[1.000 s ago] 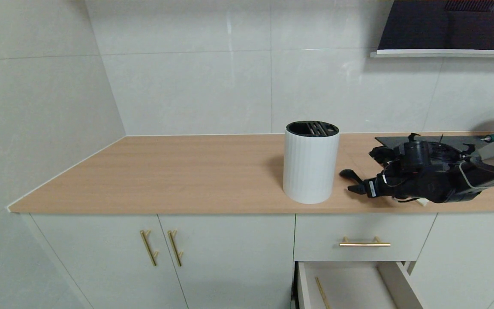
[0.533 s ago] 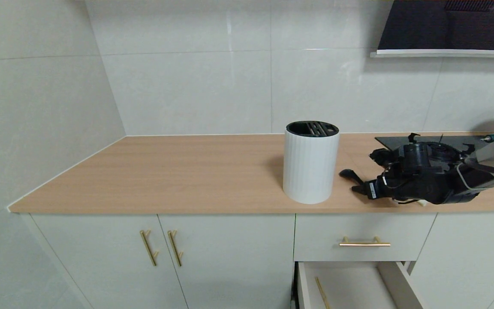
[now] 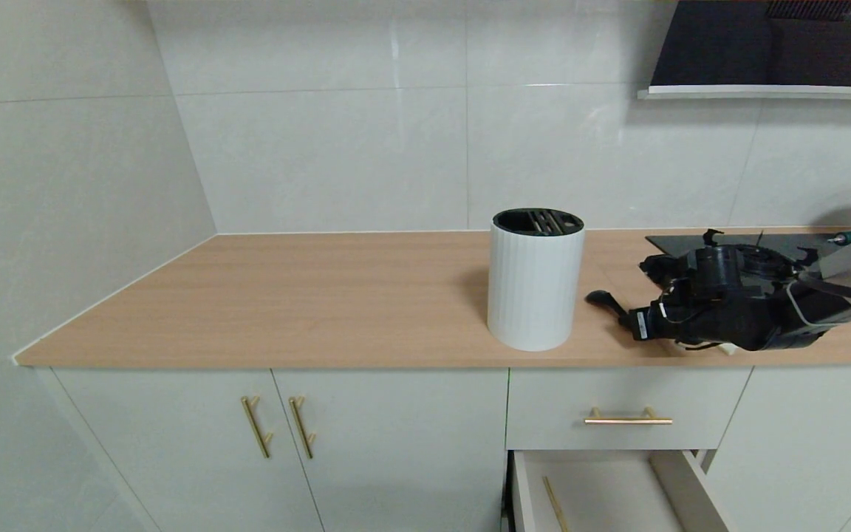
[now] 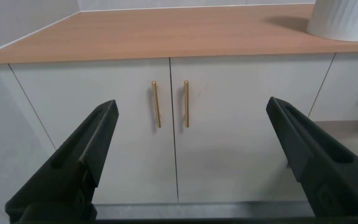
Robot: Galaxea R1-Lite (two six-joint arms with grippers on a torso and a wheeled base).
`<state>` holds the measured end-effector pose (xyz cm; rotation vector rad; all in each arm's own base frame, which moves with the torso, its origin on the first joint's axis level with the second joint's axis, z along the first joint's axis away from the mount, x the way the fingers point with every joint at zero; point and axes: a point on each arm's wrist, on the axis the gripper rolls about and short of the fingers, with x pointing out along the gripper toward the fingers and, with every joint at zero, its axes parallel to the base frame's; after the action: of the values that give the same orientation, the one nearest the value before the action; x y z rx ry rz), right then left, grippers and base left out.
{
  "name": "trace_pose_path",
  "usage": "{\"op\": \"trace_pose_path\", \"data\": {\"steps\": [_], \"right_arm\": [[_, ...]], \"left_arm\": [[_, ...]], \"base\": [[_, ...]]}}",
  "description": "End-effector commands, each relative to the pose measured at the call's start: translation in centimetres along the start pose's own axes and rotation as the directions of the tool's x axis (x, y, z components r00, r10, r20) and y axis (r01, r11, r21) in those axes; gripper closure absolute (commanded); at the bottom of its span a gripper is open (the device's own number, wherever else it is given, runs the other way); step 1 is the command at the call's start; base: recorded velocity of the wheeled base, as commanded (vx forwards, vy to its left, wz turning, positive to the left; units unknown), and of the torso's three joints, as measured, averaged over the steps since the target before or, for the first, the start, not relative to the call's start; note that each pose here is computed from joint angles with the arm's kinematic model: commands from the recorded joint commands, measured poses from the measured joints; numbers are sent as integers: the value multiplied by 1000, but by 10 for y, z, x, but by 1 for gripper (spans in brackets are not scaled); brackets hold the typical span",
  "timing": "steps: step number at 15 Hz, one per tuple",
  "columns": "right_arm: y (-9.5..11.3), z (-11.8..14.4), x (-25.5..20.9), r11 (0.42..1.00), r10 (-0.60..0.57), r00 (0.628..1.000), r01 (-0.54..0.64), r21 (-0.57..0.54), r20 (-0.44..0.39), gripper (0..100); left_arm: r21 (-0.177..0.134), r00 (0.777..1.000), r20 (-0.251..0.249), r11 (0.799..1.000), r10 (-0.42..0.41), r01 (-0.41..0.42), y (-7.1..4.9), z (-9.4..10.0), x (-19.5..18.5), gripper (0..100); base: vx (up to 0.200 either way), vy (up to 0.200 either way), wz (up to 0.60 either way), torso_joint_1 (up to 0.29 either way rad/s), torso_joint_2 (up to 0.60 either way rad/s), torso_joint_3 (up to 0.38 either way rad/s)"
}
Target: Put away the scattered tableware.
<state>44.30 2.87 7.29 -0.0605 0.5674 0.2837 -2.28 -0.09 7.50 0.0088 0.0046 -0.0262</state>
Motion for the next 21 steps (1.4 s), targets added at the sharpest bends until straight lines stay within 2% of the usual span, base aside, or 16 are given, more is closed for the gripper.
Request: {"op": "trace_pose_path", "data": {"steps": [1, 4, 6, 7, 9, 12, 15, 17, 21], "right_arm": [[1, 7, -7, 1000, -1, 1000, 1, 0, 18, 100], [8, 31, -51, 999, -5, 999, 2, 48, 53, 100], [26, 48, -99, 997, 17, 1000, -19, 73, 25, 100], [37, 50, -126, 995, 35, 999, -33, 89, -15, 100], [54, 42, -174, 993, 62, 994, -53, 102, -86, 100], [74, 14, -225, 992, 93, 991, -84, 89, -99, 100], [83, -13, -253, 992, 108, 988, -100, 73, -113, 100], [84, -26, -257, 992, 109, 984, -99, 79, -140, 100], [82, -37, -251, 992, 102, 977, -87, 89, -185, 100]], "left_arm": [[0, 1000, 0, 1000, 0, 0, 0, 0, 0, 0], [0, 1000, 0, 1000, 0, 0, 0, 0, 0, 0], [0, 1000, 0, 1000, 0, 0, 0, 0, 0, 0], [0, 1000, 0, 1000, 0, 0, 0, 0, 0, 0], [0, 1000, 0, 1000, 0, 0, 0, 0, 0, 0], [0, 1000, 0, 1000, 0, 0, 0, 0, 0, 0], [0, 1000, 0, 1000, 0, 0, 0, 0, 0, 0], [0, 1000, 0, 1000, 0, 0, 0, 0, 0, 0], [0, 1000, 0, 1000, 0, 0, 0, 0, 0, 0]], "base": [[0, 0, 0, 0, 0, 0], [0, 0, 0, 0, 0, 0], [0, 0, 0, 0, 0, 0], [0, 0, 0, 0, 0, 0], [0, 0, 0, 0, 0, 0], [0, 0, 0, 0, 0, 0], [0, 0, 0, 0, 0, 0], [0, 0, 0, 0, 0, 0], [0, 0, 0, 0, 0, 0]]}}
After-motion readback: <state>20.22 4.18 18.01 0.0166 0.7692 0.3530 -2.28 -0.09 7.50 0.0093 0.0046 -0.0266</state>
